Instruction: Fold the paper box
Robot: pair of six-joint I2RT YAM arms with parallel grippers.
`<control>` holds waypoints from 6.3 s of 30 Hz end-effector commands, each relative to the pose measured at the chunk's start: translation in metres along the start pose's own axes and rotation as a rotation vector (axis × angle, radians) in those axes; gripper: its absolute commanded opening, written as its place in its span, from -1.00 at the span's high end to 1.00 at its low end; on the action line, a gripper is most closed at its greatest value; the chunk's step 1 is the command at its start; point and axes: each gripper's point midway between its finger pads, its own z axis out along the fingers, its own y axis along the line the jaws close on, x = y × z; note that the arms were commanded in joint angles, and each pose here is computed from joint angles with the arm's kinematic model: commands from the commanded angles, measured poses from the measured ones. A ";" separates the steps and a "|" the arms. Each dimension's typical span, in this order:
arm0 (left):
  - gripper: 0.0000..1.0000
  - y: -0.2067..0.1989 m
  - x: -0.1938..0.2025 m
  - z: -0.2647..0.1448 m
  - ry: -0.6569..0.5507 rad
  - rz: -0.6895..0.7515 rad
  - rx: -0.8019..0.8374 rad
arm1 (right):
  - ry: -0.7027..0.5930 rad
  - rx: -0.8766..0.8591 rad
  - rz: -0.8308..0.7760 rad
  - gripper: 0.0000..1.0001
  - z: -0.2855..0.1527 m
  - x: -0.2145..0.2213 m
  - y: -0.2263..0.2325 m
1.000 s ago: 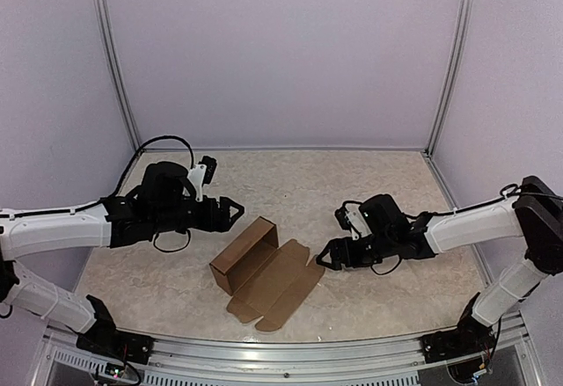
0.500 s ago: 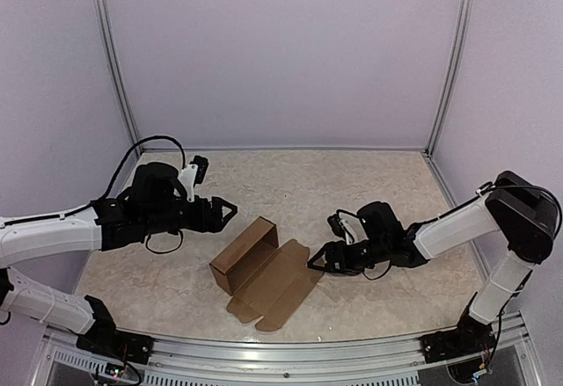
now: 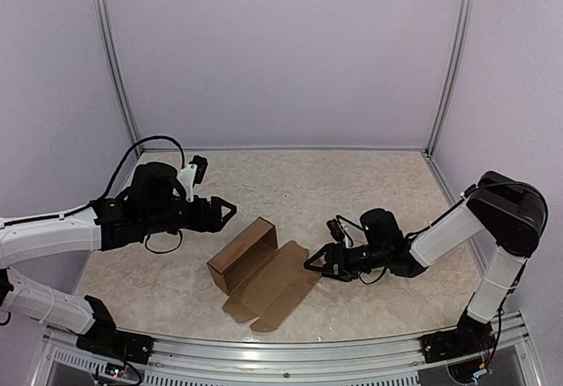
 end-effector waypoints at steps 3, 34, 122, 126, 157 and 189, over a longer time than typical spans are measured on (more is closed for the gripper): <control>-0.66 0.003 0.003 -0.002 0.007 -0.004 -0.001 | 0.015 -0.049 0.103 -0.31 0.005 0.018 -0.004; -0.66 0.006 -0.001 -0.010 0.004 0.015 -0.022 | 0.008 -0.107 0.056 1.00 0.011 0.005 0.023; -0.68 -0.021 -0.036 -0.062 -0.165 0.045 0.124 | 0.266 0.943 -1.620 -0.25 -0.084 -0.136 0.212; -0.69 -0.023 -0.032 -0.058 -0.135 0.069 0.133 | 0.044 0.911 -1.548 -0.42 -0.115 -0.149 0.228; -0.69 -0.100 0.014 0.009 0.078 0.484 0.075 | -0.277 0.610 -0.298 -0.50 -0.148 -0.119 -0.032; 0.59 -0.110 0.028 0.066 0.262 0.711 -0.062 | -0.293 0.590 -0.212 -0.48 -0.129 -0.111 -0.068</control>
